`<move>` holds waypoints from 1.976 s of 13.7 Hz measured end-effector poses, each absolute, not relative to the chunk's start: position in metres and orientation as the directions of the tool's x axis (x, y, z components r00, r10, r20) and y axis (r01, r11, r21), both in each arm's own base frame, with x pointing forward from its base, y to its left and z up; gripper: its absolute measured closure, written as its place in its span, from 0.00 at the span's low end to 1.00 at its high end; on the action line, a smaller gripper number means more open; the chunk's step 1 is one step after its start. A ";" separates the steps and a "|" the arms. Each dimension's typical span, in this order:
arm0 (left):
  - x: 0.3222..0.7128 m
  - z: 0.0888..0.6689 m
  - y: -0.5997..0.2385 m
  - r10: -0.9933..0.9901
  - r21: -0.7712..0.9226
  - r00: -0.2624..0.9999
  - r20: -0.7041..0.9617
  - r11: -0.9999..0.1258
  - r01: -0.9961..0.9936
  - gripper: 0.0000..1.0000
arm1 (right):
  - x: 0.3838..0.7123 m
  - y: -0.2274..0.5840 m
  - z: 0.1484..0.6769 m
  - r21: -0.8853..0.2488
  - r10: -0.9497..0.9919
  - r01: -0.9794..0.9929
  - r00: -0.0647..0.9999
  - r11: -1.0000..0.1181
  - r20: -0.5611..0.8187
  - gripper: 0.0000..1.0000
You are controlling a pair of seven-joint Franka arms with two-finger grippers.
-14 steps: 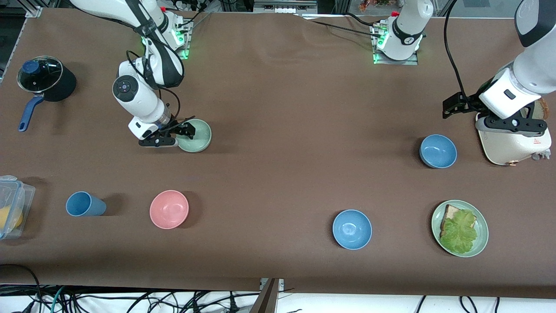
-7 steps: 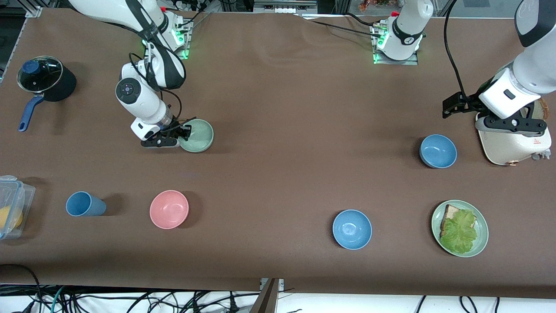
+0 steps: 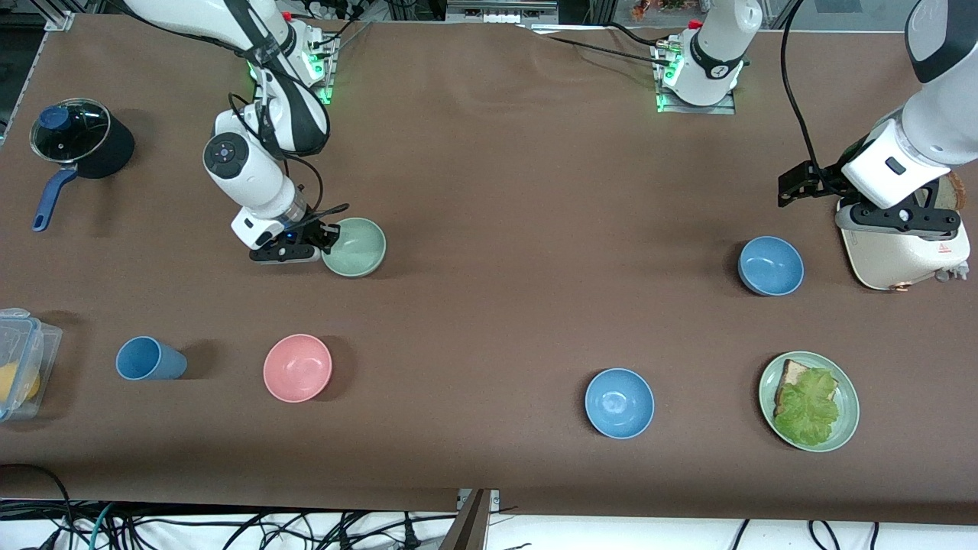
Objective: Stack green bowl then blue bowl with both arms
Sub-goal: 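Grip the green bowl rim with the right gripper and slide it toward the table middle, then release the green bowl and raise the right gripper back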
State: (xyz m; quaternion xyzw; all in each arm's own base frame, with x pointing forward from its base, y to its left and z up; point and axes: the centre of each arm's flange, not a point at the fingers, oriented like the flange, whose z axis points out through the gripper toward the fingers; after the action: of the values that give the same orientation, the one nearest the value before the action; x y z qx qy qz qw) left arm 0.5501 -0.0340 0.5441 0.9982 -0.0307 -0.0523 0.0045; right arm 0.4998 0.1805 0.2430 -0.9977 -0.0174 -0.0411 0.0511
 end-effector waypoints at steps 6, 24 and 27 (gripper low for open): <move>0.550 0.545 -0.034 -0.062 0.012 0.993 -0.104 -0.998 -0.061 0.00 | 0.549 0.338 0.286 -0.188 -0.089 -0.082 0.996 -0.979 0.030 0.96; 0.550 0.545 -0.034 -0.062 0.012 0.993 -0.105 -0.998 -0.061 0.00 | 0.576 0.466 0.226 -0.185 -0.125 -0.113 0.991 -0.976 0.051 0.39; 0.550 0.545 -0.034 -0.062 0.012 0.993 -0.105 -0.998 -0.061 0.00 | 0.607 0.431 0.276 -0.137 -0.166 -0.155 0.984 -0.978 0.071 0.07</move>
State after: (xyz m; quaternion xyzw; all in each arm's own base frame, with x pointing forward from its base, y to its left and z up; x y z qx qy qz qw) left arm 0.5500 -0.0339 0.5445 0.9981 -0.0306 -0.0526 0.0045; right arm 0.6067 0.4305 0.2763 -0.9937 0.0809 -0.0410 0.0655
